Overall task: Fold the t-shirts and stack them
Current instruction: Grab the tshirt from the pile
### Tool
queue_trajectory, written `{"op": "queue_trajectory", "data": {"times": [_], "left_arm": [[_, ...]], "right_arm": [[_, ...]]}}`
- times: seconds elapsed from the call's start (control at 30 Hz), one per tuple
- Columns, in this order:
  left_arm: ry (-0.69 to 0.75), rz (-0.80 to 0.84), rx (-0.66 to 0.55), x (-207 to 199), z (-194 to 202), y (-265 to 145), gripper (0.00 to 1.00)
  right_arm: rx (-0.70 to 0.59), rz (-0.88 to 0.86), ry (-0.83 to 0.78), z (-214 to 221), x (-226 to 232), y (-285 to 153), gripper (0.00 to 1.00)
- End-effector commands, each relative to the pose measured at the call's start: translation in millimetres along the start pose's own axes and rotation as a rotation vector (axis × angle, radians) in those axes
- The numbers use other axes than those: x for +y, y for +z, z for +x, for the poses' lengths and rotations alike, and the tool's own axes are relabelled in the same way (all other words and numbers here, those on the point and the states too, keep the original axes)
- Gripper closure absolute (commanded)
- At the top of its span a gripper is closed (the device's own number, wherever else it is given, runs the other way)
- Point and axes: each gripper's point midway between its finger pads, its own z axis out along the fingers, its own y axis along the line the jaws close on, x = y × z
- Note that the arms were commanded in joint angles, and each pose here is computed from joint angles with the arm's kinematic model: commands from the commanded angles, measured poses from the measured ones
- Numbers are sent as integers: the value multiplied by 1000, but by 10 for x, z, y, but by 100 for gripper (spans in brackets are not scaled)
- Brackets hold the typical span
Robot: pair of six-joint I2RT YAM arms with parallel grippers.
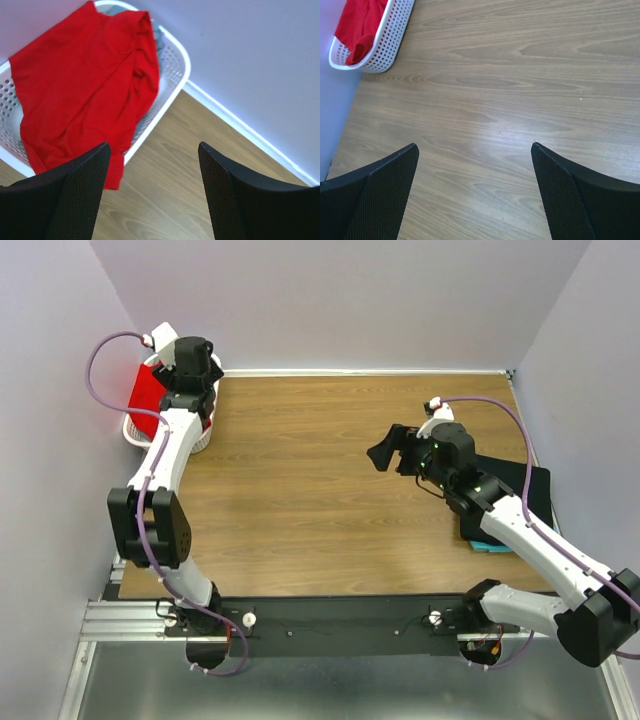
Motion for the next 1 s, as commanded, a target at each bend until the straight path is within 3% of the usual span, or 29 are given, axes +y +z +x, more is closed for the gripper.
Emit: {"op": "queue_trajectory", "data": {"times": [0.0, 0.23, 0.37, 0.6, 0.77, 0.83, 0.97], "left_arm": [[12, -118, 24, 174, 117, 211, 22], [38, -254, 69, 510, 394, 576, 22], [82, -379, 134, 923, 636, 926, 22], [132, -457, 215, 1234, 958, 1289, 27], [148, -412, 266, 1223, 1151, 1451, 32], [157, -405, 277, 1235, 1205, 1499, 39], [146, -368, 272, 1186, 1126, 1515, 66]], "right_arm": [[9, -45, -16, -32, 88, -37, 0], [4, -46, -19, -35, 83, -78, 0], [3, -41, -18, -24, 68, -84, 0], [18, -39, -18, 8, 61, -55, 0], [20, -34, -20, 15, 52, -40, 0], [26, -34, -20, 29, 50, -34, 0], [22, -36, -18, 4, 65, -32, 0]]}}
